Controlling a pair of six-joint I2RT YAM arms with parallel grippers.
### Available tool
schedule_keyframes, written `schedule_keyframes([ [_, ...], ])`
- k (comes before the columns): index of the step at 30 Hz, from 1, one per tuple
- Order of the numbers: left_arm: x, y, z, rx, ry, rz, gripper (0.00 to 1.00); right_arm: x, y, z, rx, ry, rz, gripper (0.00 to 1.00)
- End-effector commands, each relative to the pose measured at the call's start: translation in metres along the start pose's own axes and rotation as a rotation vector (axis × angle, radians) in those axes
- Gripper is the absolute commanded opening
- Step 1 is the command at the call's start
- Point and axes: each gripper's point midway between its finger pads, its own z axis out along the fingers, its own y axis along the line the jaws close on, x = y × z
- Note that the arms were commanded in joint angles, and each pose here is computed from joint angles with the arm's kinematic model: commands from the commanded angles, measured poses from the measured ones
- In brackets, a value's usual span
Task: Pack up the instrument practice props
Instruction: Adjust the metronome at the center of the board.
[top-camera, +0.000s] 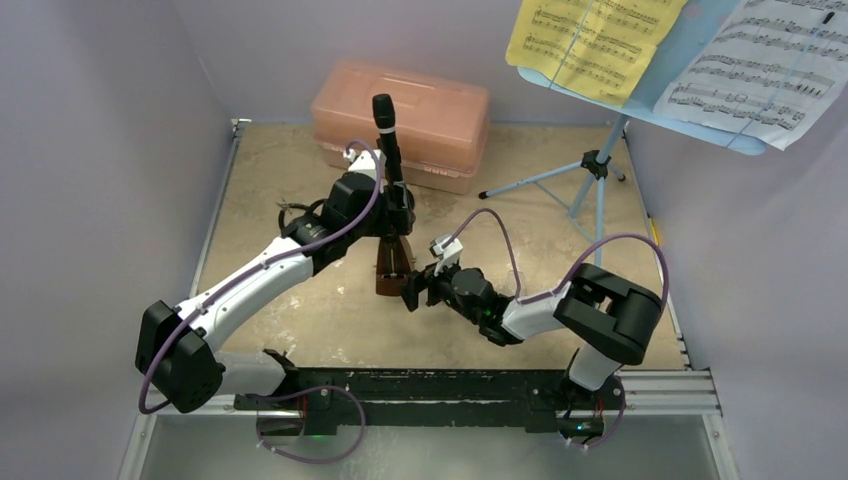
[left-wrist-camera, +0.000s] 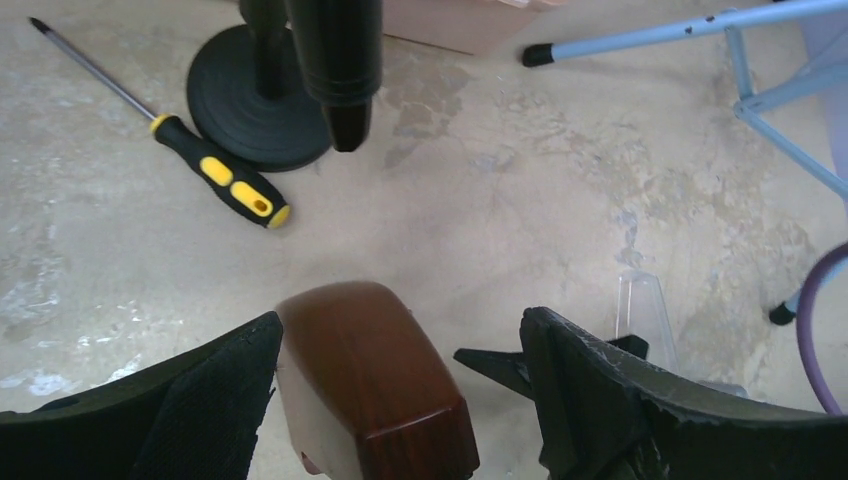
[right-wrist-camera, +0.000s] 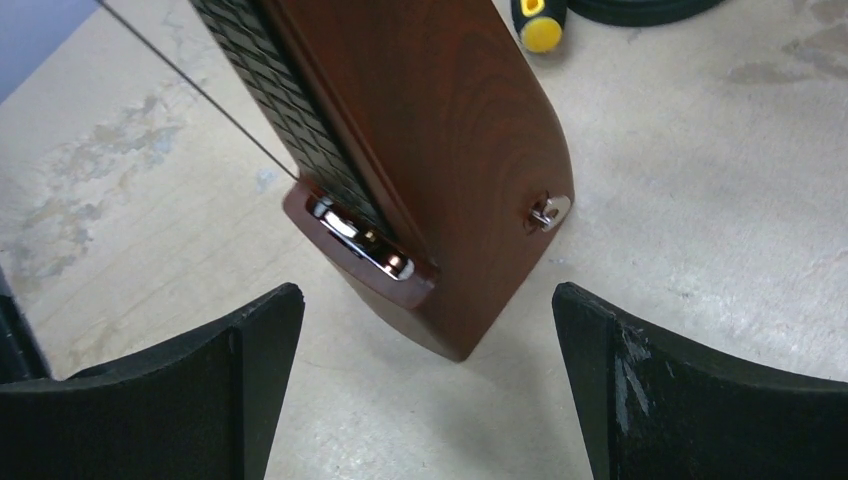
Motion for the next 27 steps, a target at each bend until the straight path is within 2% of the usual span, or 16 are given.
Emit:
schedule_keyframes([
  [1,0.002,-0.024,0.000,0.146,0.006,0.010,0.88,-0.016,-0.006,0.005,0.050,-0.090,0.055,0.98],
  [8,0.029,-0.039,-0.012,0.274,0.096,0.009,0.84,-0.016,-0.029,0.005,0.143,-0.081,0.032,0.98],
  [20,0.048,-0.031,-0.042,0.302,0.128,-0.022,0.83,-0.038,-0.071,-0.006,0.227,-0.108,0.083,0.94],
  [27,0.051,-0.029,-0.051,0.312,0.134,-0.007,0.82,-0.053,-0.068,-0.015,0.206,-0.145,0.071,0.90],
])
